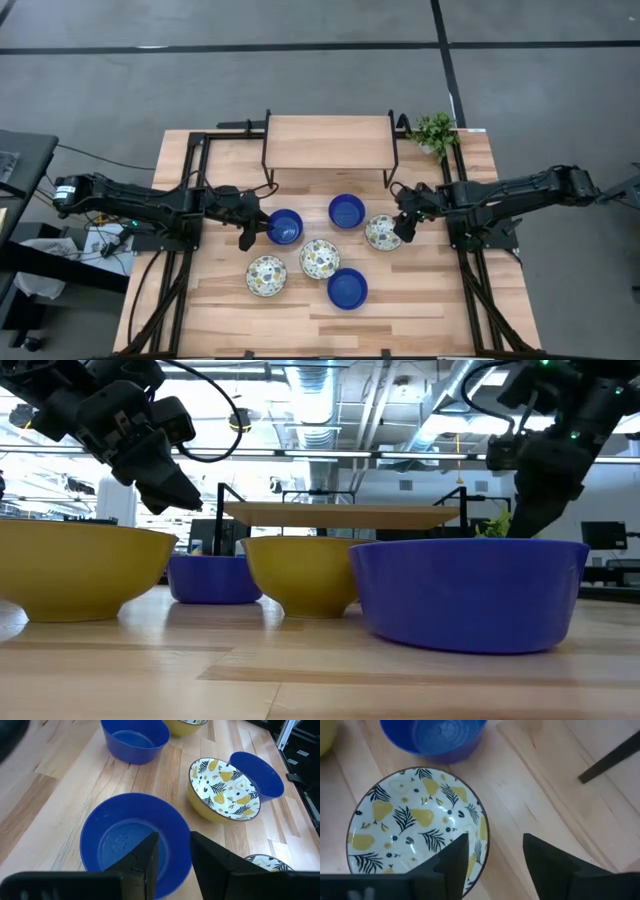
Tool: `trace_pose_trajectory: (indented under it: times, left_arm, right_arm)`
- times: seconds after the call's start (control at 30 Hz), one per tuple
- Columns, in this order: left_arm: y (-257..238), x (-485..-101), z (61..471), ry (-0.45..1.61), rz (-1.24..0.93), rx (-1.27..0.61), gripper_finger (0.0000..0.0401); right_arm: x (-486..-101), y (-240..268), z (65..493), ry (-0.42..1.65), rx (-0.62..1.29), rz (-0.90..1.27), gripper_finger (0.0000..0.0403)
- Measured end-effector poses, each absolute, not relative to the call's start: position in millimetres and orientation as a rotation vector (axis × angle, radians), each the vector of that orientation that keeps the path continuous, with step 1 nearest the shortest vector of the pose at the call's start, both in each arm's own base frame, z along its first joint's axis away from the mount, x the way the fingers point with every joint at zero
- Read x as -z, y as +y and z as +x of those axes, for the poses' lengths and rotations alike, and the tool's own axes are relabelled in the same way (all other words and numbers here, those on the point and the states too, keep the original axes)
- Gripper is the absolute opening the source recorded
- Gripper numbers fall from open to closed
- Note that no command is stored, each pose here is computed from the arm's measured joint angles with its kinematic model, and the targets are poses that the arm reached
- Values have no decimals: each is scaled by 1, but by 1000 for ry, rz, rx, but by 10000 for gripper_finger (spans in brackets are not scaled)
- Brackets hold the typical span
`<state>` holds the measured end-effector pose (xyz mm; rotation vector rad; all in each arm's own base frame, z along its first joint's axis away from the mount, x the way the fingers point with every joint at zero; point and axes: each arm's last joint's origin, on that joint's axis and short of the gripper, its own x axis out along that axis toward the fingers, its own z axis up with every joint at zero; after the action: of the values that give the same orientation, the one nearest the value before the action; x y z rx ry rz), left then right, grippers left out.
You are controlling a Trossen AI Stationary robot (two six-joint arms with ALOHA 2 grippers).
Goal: Pick & Place Mini bowls
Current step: Put the top white patterned bowl on the shelf
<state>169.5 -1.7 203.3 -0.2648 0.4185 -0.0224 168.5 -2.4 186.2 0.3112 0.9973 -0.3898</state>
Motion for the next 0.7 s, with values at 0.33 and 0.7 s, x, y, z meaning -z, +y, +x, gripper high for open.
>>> trace_pose_trajectory:
  times: [0.33, 0.7]
  left_arm:
    - [-2, -203, 170, 416, -265, 23, 108]
    - [-2, -203, 170, 415, -265, 23, 108]
  right_arm:
    - [-180, -3, 177, 1006, 373, 258, 217]
    - [-155, -4, 192, 1131, 367, 202, 208]
